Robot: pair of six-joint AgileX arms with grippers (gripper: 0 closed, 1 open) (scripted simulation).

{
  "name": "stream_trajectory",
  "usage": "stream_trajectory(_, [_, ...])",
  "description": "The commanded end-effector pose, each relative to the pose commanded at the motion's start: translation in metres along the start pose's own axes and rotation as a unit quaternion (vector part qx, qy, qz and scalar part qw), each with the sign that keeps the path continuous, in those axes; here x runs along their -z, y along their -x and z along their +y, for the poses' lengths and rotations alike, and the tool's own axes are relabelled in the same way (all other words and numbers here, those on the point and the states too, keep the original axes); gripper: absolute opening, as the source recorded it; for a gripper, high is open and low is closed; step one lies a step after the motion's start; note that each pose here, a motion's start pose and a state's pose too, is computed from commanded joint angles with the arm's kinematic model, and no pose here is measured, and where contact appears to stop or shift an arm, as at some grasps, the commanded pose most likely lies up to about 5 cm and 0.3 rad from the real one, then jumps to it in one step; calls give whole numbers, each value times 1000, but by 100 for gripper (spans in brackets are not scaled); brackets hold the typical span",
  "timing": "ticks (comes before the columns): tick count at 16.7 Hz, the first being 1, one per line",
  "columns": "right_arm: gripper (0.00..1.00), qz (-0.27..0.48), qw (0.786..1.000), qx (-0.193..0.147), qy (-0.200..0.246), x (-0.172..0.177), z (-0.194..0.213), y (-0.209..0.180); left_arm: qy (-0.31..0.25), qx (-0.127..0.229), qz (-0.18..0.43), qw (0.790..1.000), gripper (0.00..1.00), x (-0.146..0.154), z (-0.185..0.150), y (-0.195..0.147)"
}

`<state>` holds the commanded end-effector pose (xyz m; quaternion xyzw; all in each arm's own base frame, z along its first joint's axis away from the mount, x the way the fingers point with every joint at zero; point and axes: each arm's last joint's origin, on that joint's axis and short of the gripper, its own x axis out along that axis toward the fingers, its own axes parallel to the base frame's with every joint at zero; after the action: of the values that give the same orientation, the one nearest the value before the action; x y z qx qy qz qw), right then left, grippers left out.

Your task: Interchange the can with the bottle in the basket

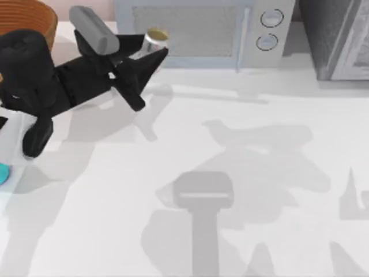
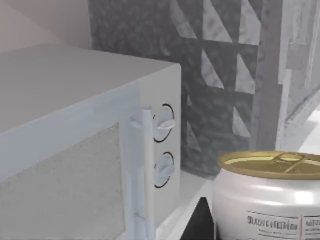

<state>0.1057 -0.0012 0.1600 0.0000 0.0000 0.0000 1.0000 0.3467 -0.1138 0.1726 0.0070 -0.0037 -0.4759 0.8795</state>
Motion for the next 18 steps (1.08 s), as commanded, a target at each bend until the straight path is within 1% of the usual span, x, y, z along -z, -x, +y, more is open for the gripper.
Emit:
stream_trajectory(9, [100,0,1000,0,0,0,0,0,-1,111,-4,994,0,51,8,-39])
stream_trajectory(18, [100,0,1000,0,0,0,0,0,2,223,-4,975,0,116,8,-70])
